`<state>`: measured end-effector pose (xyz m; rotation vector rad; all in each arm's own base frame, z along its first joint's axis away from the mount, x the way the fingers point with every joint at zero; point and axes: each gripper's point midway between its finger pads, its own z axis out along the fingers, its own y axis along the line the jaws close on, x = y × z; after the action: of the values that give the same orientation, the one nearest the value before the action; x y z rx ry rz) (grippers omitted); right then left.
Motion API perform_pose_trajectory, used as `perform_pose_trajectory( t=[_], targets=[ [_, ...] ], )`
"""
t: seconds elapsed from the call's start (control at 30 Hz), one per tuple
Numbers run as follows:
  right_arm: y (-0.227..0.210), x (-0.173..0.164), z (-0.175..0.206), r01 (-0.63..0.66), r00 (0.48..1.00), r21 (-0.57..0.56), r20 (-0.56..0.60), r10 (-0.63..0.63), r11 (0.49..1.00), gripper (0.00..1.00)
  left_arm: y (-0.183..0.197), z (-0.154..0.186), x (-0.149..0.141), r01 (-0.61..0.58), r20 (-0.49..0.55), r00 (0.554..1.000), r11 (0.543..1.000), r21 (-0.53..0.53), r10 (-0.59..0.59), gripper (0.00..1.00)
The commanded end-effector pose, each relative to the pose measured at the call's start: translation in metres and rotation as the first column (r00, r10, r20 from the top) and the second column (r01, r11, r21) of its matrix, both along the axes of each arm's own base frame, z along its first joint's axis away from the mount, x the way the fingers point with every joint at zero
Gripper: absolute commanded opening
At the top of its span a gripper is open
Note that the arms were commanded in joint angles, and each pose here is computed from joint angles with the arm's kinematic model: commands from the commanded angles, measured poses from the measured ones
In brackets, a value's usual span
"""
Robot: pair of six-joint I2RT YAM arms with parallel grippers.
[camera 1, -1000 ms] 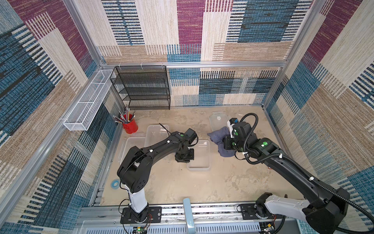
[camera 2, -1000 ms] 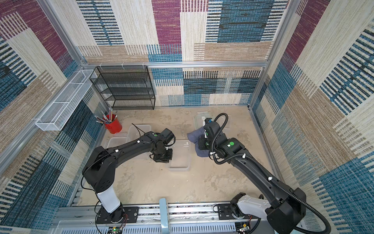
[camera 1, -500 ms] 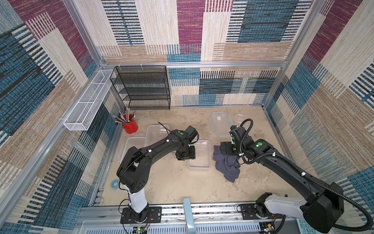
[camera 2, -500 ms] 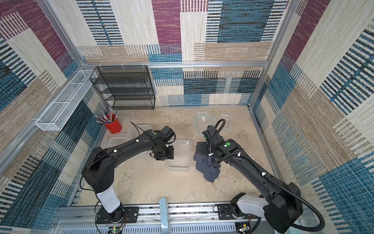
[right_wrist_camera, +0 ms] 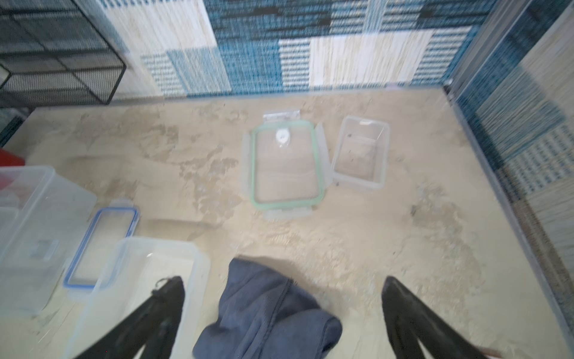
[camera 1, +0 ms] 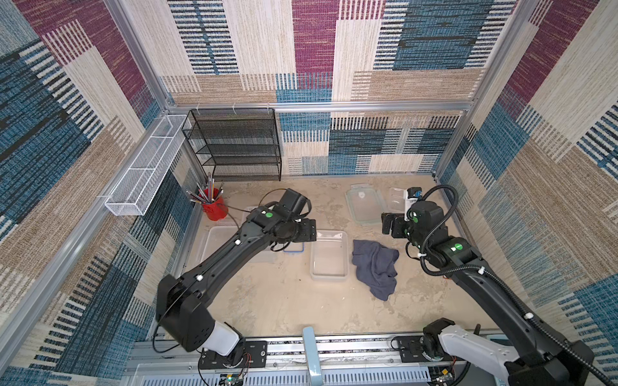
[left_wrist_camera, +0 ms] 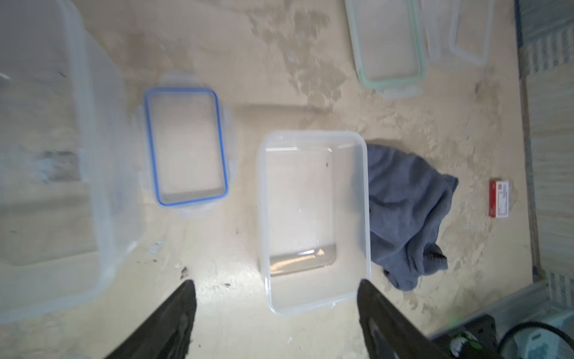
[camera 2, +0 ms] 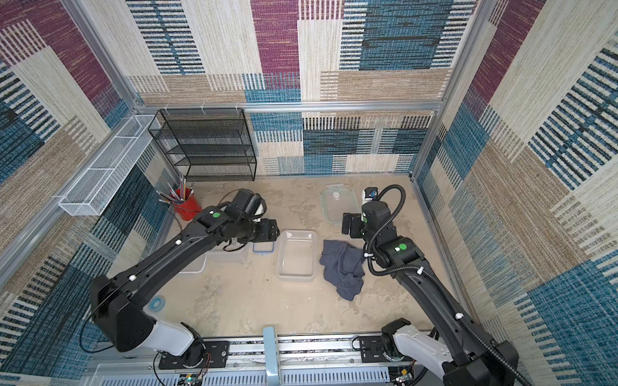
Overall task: Wipe the insides of the lunch boxes
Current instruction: Reset both arms
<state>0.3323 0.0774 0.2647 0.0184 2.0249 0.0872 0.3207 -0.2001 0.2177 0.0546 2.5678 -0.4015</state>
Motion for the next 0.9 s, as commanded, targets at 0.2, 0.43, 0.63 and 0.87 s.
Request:
perform_pose_trajectory(
  t=[0.2,0.43,0.63,0.87],
  targets=[
    [-0.059,0.034,-0.006,0.166,0.895,-0.061,0.429,-0.125,0.984,0.99,0.144,0.045,0.039,-0.361,0.552,0.805,0.918,0.163,0.218,0.99],
    [-0.059,0.037,-0.072,0.106,0.906,-0.059,0.416,-0.072,0.993,0.99,0.192,-0.008,0.059,-0.505,0.672,0.705,0.825,0.253,0.226,0.99],
    [-0.059,0.044,-0.102,0.075,0.925,-0.091,0.378,-0.036,0.993,0.99,0.215,-0.062,0.072,-0.519,0.636,0.732,0.804,0.289,0.243,0.99],
    [-0.068,0.041,-0.106,0.081,0.910,-0.090,0.413,-0.036,0.993,0.99,0.231,-0.070,0.069,-0.484,0.603,0.749,0.848,0.214,0.275,0.99]
  ],
)
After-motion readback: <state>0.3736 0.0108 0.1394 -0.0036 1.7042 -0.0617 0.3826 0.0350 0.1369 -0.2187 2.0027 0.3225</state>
